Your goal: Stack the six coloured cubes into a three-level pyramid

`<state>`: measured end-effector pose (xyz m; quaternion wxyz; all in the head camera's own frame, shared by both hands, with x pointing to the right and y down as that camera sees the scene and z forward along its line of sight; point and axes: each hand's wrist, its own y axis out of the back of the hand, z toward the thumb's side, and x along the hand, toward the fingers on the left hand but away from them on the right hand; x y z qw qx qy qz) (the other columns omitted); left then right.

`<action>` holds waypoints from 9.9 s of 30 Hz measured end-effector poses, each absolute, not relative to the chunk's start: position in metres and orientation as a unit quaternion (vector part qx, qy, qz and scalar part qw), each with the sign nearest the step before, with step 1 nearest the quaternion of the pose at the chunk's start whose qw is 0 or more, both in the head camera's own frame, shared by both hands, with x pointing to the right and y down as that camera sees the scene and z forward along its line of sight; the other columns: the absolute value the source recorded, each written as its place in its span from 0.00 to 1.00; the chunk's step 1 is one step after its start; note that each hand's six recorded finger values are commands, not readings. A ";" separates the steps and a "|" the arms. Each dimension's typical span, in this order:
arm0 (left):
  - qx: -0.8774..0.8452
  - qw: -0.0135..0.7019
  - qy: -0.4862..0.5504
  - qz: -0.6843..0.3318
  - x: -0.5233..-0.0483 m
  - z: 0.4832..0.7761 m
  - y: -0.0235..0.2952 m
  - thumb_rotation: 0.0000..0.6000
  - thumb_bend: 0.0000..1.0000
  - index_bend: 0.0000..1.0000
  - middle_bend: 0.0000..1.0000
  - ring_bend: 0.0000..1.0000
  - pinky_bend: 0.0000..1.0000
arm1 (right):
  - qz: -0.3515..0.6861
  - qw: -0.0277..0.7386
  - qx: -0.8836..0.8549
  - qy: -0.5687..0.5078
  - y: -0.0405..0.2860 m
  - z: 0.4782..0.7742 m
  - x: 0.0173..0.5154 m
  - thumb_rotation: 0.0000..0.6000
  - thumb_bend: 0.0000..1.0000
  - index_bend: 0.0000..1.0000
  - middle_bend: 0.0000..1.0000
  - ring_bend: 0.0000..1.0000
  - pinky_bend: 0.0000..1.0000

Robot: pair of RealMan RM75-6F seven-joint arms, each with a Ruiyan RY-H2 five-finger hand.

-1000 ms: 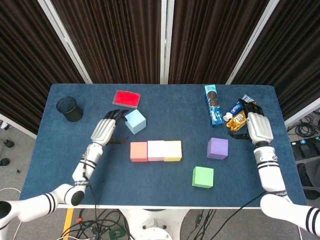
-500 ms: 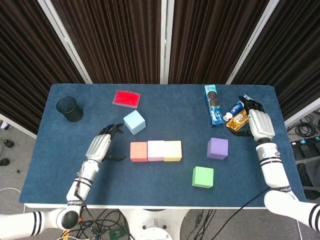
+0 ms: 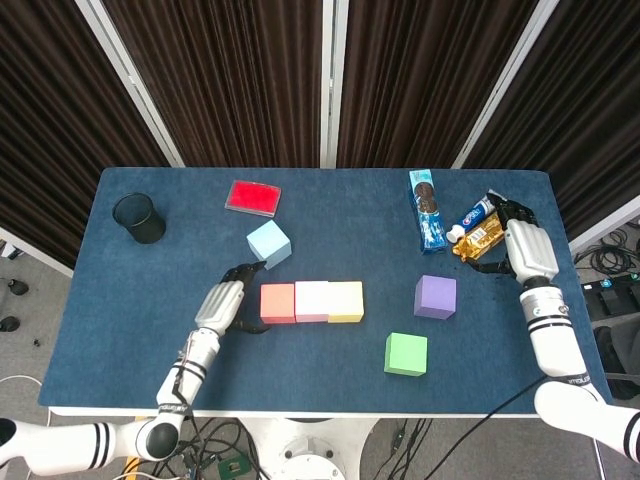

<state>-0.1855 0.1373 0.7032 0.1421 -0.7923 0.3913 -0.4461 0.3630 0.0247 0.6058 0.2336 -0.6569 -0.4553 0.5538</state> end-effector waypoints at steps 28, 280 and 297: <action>-0.784 0.154 0.419 -0.431 -0.181 0.714 0.132 1.00 0.16 0.07 0.40 0.04 0.07 | 0.565 0.226 -0.651 -0.453 0.025 0.612 0.370 1.00 0.09 0.00 0.11 0.00 0.00; -0.880 0.212 0.248 -0.344 -0.144 0.680 0.067 1.00 0.13 0.09 0.53 0.15 0.12 | 0.604 0.241 -0.629 -0.426 0.029 0.612 0.388 1.00 0.10 0.00 0.12 0.00 0.00; -0.880 0.210 0.250 -0.344 -0.144 0.682 0.066 1.00 0.13 0.09 0.53 0.15 0.12 | 0.604 0.238 -0.632 -0.423 0.030 0.615 0.388 1.00 0.10 0.00 0.12 0.00 0.00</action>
